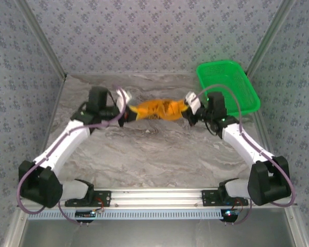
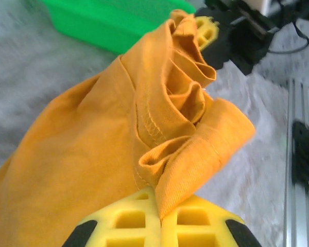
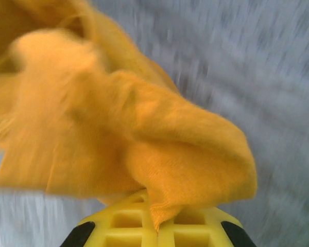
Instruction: Fold the inside-out t-shirt
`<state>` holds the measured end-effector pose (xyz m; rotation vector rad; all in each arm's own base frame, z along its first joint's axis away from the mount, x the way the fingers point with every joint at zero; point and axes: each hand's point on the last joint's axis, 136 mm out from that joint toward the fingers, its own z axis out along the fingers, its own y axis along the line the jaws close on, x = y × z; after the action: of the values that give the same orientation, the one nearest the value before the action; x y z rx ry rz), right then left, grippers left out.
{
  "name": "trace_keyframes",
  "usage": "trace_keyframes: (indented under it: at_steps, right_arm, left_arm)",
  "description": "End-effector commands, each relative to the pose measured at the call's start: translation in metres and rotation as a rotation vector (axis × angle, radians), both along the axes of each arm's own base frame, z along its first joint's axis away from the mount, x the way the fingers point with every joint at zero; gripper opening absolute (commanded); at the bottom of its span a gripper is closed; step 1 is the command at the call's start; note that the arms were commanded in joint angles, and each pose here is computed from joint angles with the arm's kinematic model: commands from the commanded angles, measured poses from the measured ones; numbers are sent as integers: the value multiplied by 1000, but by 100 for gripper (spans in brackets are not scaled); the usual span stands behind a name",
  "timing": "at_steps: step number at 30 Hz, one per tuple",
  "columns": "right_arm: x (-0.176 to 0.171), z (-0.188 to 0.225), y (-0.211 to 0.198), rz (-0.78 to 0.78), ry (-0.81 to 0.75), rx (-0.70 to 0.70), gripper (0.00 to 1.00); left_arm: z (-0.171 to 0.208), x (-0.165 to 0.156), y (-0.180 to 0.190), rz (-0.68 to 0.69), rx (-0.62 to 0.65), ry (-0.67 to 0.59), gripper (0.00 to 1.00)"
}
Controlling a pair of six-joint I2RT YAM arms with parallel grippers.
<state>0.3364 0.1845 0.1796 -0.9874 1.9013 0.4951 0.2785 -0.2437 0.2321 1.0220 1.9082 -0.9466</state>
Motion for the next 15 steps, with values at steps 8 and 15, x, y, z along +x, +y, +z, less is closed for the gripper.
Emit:
trace_keyframes:
  at_steps: [8, 15]
  right_arm:
    - [-60, -48, -30, -75, -14, -102, 0]
    - [-53, -22, -32, -88, -43, -4, 0]
  left_arm:
    - [-100, -50, 1, -7, 110, 61, 0]
    - [-70, -47, -8, -22, 66, 80, 0]
